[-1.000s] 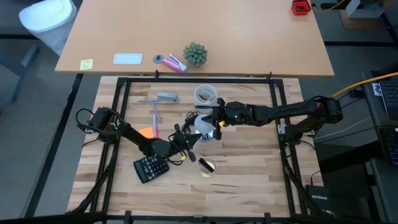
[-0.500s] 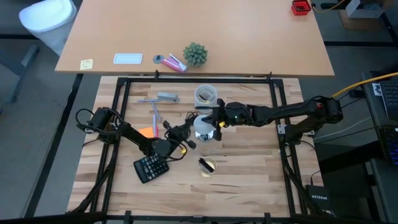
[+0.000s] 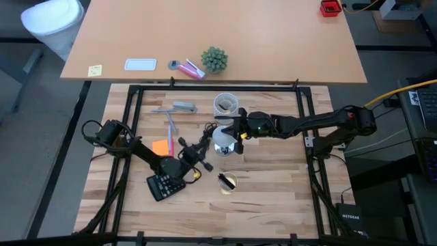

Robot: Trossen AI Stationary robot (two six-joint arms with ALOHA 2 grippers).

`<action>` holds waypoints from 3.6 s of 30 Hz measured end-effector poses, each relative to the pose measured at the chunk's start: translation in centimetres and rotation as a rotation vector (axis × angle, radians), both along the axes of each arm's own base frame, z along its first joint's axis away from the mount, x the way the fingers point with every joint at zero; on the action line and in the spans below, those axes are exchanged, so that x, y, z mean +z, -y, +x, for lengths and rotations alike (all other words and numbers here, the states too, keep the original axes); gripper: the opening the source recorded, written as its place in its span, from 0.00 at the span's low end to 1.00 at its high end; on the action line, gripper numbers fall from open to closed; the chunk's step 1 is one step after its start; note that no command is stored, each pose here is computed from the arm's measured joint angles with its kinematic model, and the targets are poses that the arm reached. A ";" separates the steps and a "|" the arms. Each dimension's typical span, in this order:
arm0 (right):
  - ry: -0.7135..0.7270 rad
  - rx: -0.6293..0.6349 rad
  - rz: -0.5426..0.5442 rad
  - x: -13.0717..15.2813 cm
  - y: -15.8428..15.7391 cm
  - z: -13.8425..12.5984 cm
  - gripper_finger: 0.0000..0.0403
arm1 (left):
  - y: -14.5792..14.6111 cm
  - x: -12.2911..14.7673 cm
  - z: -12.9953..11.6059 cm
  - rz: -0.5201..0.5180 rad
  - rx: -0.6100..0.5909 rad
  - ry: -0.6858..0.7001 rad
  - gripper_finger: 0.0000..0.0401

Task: Screw lightbulb
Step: Insert the lightbulb into the lamp

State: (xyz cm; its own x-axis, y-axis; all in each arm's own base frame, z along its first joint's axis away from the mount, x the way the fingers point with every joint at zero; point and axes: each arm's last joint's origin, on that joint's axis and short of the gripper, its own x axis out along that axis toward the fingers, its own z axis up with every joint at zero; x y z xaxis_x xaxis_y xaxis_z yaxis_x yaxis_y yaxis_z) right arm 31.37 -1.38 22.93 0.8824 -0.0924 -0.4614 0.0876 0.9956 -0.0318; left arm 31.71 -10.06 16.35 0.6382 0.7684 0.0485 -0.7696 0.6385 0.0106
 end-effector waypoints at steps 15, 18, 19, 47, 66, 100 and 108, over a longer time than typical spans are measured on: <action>0.000 -0.006 -0.003 0.0 0.0 0.0 0.01 | -1.4 -0.9 1.5 -0.060 -0.334 0.015 0.01; 0.000 -0.010 -0.005 0.0 0.1 0.0 0.01 | -1.8 -1.0 1.6 -0.057 -0.323 0.002 0.01; 0.000 -0.010 -0.005 0.0 0.1 0.0 0.01 | -1.8 -1.0 1.6 -0.053 -0.318 0.000 0.01; 0.000 0.007 0.000 0.0 0.0 0.0 0.01 | 0.0 0.6 0.0 -0.030 -0.038 0.080 0.01; 0.000 -0.002 -0.006 0.0 0.0 0.0 0.01 | -1.7 -0.6 1.7 -0.150 -0.372 0.126 0.01; 0.000 0.009 0.000 0.0 0.0 0.0 0.01 | -4.2 0.6 1.2 0.018 0.043 0.043 0.01; 0.000 0.002 -0.003 0.0 0.0 0.0 0.01 | -0.9 2.3 0.3 0.067 -0.179 0.146 0.01</action>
State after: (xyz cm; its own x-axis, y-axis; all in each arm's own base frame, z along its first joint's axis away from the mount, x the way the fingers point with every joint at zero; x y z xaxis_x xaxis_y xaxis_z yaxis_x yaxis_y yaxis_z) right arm 31.39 -1.37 22.94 0.8826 -0.0923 -0.4611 0.0857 0.9957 -0.0352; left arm 32.00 -9.18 18.61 0.7461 0.6359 0.1974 -0.6410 0.7662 -0.0456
